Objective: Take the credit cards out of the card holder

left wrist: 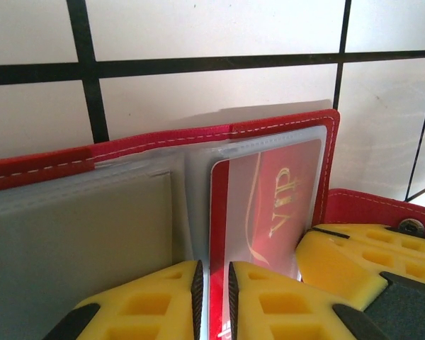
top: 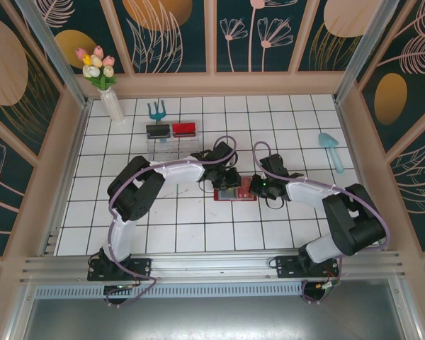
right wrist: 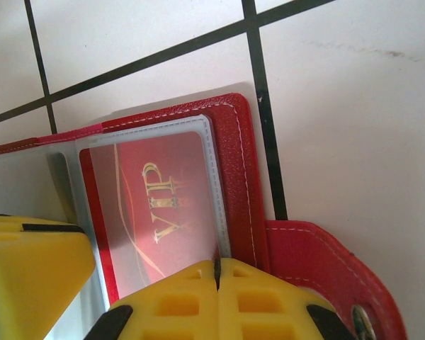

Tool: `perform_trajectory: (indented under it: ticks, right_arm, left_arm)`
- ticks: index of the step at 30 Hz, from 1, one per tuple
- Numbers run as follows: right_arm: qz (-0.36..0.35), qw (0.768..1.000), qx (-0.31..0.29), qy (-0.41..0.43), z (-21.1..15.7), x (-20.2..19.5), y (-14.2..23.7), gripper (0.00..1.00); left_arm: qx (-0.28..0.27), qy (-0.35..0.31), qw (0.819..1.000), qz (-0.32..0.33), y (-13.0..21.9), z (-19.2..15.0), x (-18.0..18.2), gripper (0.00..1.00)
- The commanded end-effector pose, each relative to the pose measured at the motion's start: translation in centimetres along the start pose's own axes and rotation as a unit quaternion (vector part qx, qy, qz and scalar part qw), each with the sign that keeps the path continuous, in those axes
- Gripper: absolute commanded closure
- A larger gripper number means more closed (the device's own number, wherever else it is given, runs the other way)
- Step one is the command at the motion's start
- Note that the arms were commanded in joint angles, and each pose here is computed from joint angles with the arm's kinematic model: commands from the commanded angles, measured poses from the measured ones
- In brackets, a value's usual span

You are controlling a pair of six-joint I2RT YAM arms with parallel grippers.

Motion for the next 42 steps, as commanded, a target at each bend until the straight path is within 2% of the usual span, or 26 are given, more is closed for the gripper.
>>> perform_trajectory:
  ticks: [1, 12, 17, 25, 38, 42]
  right_arm:
    - [-0.035, 0.999, 0.018, -0.006, -0.8, -1.7, -0.5, 0.98]
    - [-0.036, 0.999, 0.021, -0.006, -1.0, -1.7, -0.8, 0.98]
    - [-0.036, 0.999, 0.021, -0.006, -1.0, -1.6, -0.8, 0.98]
    - [-0.037, 0.999, 0.021, -0.006, -1.0, -1.7, -0.8, 0.98]
    - [-0.035, 0.999, 0.023, -0.006, -1.2, -1.7, -0.8, 0.98]
    - [-0.033, 0.999, 0.025, -0.005, -1.3, -1.6, -0.9, 0.98]
  left_arm:
    - [0.023, 0.008, 0.999, 0.038, -0.8, -0.8, 1.3, 0.78]
    - [0.024, -0.006, 0.999, -0.029, -1.1, -0.7, -0.5, 0.78]
    - [0.039, 0.004, 0.999, 0.004, -1.5, -1.2, 0.5, 0.78]
    - [0.017, 0.003, 0.998, 0.067, 0.0, -1.1, 1.7, 0.78]
    - [0.037, -0.006, 0.999, 0.034, -1.3, -1.5, 1.1, 0.77]
    - [0.033, -0.011, 0.999, 0.002, -1.2, -1.4, 0.2, 0.76]
Point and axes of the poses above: each hand's point on the last joint's axis, 136 mm out from that joint toward the fingers, its own y axis back along the fingers, its own x axis along the line the jaws close on, z = x × y, the point moved 5 cm from there along y, back along the fingers, and after that the axes turned 13 degrees about -y, right-handed, at the moved point
